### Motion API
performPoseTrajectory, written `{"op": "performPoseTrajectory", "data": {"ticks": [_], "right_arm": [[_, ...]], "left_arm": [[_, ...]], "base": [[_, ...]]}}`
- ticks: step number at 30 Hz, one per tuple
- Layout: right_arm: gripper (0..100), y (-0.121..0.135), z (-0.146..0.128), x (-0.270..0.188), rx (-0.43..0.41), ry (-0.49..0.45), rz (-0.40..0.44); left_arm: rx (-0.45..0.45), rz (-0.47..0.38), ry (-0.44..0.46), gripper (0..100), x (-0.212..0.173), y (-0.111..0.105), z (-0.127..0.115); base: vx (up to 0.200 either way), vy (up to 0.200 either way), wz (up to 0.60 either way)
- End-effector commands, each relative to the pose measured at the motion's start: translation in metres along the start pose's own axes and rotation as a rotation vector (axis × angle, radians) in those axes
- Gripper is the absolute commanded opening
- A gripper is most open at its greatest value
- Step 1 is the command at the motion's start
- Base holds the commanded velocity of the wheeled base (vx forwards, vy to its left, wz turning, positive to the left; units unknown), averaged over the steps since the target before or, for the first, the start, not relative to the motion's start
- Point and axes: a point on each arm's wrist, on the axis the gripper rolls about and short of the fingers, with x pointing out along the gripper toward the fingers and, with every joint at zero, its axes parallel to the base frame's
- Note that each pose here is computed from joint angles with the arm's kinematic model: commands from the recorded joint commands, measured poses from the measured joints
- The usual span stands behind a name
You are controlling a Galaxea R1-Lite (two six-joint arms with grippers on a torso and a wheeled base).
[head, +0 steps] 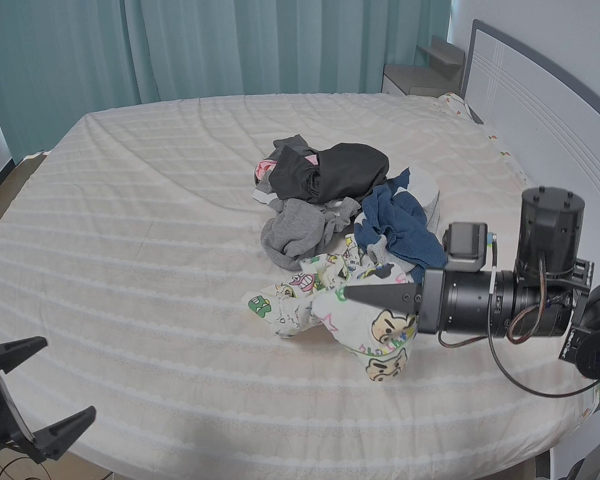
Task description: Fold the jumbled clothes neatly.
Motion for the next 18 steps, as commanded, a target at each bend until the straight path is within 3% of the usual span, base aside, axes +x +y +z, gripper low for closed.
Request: {"op": "performPoseTrajectory", "data": {"ticks": [1,5,10,18], "right_arm": [[0,0.05,0.031,0.012,-0.065,-0.051,0.133],[0,0.063,0.042,0.013,-0.079,-0.083,0.148],[0,0.068,0.047,0.009,-0.087,-0.109,0.154],[0,0.083,0.063,0.022,-0.098,-0.204,0.133]], "left_arm": [[-0.023,-0.223,0.28,100,0.05,0.009,-0.021],[-0.028,-0.325,0.391,100,0.059,-0.001,-0.041],[-0.028,-0.317,0.521,100,0.079,0.003,-0.052],[0.034,-0.377,0.57,100,0.12,0.005,-0.07]], "base": [[0.0,0.0,0.0],[0.0,0.0,0.0],[0.0,0.0,0.0],[0.0,0.0,0.0]]}}
